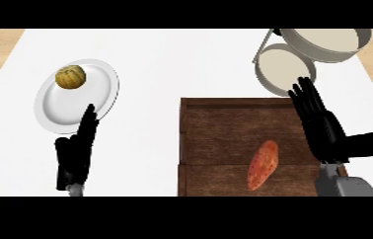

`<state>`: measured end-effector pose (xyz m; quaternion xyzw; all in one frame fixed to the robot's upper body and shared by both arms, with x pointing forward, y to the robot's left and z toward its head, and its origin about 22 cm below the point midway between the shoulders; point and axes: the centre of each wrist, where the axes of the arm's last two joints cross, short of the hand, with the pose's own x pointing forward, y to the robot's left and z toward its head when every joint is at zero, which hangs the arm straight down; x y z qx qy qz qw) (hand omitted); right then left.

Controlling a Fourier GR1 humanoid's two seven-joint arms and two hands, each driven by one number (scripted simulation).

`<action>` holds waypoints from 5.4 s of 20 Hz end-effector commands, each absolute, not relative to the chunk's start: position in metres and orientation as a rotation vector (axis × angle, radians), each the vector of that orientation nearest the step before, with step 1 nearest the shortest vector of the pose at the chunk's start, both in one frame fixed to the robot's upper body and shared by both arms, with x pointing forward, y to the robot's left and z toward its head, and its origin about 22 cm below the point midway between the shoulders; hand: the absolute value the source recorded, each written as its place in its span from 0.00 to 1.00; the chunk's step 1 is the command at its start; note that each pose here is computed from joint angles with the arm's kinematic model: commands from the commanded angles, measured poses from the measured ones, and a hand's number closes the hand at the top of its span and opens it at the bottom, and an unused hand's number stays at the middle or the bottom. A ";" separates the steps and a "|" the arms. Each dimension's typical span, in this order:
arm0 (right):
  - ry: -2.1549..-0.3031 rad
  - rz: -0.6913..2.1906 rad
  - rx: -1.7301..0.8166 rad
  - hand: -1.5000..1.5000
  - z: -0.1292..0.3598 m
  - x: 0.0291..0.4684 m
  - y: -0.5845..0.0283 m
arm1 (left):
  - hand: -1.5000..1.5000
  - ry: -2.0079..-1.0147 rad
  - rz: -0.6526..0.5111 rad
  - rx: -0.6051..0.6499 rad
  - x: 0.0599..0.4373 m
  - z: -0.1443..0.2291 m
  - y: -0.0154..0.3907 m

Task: Pick the sweet potato from the tray and place it in the tiered basket

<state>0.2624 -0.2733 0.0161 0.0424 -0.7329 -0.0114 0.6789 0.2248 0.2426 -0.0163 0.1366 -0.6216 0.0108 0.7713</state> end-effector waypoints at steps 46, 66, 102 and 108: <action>-0.492 0.480 -1.016 0.00 0.089 0.312 -0.158 | 0.50 -1.504 -0.194 -0.036 0.258 -0.021 0.242; -0.272 0.390 -0.974 0.00 0.039 0.268 -0.158 | 0.50 -1.520 -0.214 -0.082 0.257 -0.025 0.241; -0.642 0.543 -1.100 1.00 0.057 0.254 -0.251 | 0.50 -1.538 -0.227 -0.062 0.260 -0.034 0.235; -0.864 0.852 -1.164 1.00 0.084 0.250 -0.338 | 0.50 -1.529 -0.220 -0.046 0.262 -0.019 0.244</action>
